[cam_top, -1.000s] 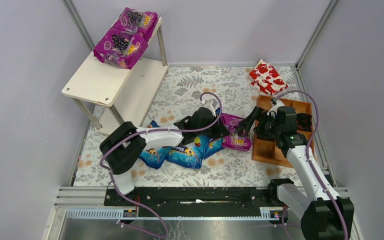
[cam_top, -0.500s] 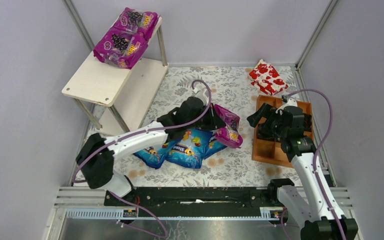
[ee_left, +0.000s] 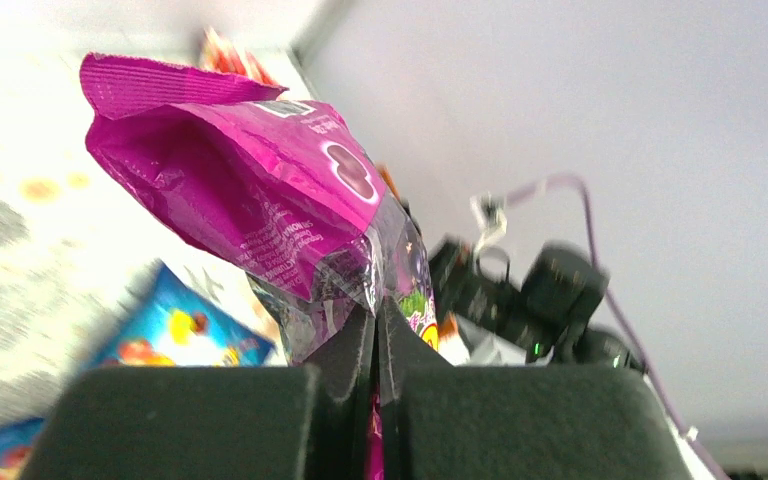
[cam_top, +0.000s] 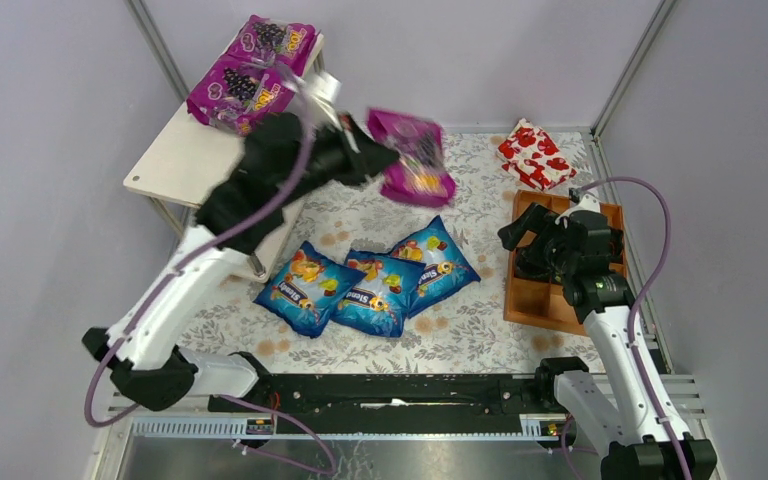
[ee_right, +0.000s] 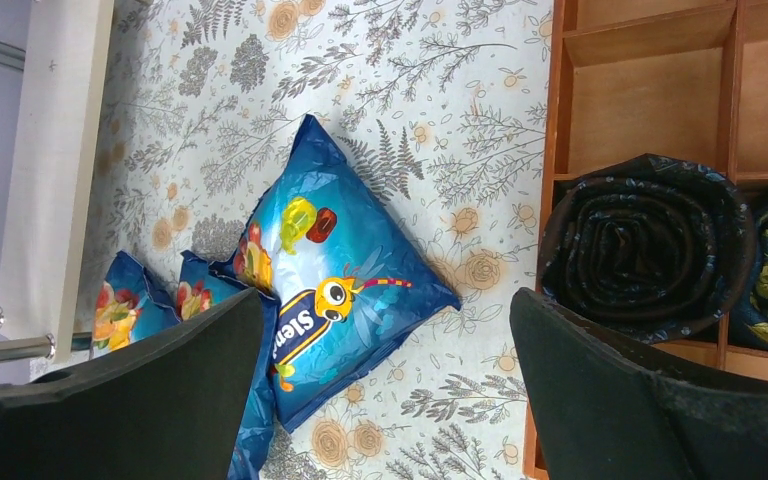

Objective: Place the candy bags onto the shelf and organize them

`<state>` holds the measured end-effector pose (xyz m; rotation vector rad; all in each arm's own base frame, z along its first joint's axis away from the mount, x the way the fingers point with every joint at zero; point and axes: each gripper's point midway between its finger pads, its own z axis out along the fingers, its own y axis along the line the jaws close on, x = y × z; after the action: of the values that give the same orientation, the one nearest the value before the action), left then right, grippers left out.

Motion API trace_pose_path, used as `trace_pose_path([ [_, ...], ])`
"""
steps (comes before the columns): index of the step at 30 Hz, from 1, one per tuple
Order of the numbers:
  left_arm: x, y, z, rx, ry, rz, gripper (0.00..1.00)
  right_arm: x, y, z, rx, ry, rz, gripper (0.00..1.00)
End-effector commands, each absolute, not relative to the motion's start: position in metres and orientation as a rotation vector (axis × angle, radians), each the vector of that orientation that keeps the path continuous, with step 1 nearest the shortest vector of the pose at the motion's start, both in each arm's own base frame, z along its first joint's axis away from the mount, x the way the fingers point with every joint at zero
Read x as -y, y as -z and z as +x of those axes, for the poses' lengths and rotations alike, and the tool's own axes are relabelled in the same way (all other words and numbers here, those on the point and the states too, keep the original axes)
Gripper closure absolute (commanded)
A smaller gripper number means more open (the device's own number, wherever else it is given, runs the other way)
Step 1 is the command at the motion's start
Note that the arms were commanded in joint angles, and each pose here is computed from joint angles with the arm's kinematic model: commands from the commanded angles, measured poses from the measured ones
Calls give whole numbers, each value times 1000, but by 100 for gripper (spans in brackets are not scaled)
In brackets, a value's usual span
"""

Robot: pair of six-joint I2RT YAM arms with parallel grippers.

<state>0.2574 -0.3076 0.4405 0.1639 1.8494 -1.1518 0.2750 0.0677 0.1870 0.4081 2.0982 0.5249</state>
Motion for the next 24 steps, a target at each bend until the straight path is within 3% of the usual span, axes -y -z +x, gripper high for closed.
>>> trace_pose_path([
  [1,203,-573,255,-1483,981,55,100,-74,-191,279,-2082,-567,395,0],
  [5,143,-607,267,-1393,745,-54,100,-76,-188,279,-2094,-572,384,0],
  [10,83,-598,288,-1404,396,-230,100,-75,-186,279,-2105,-556,367,0],
  [24,20,-572,272,-1345,171,-464,100,-78,-162,280,-2170,-564,358,0],
])
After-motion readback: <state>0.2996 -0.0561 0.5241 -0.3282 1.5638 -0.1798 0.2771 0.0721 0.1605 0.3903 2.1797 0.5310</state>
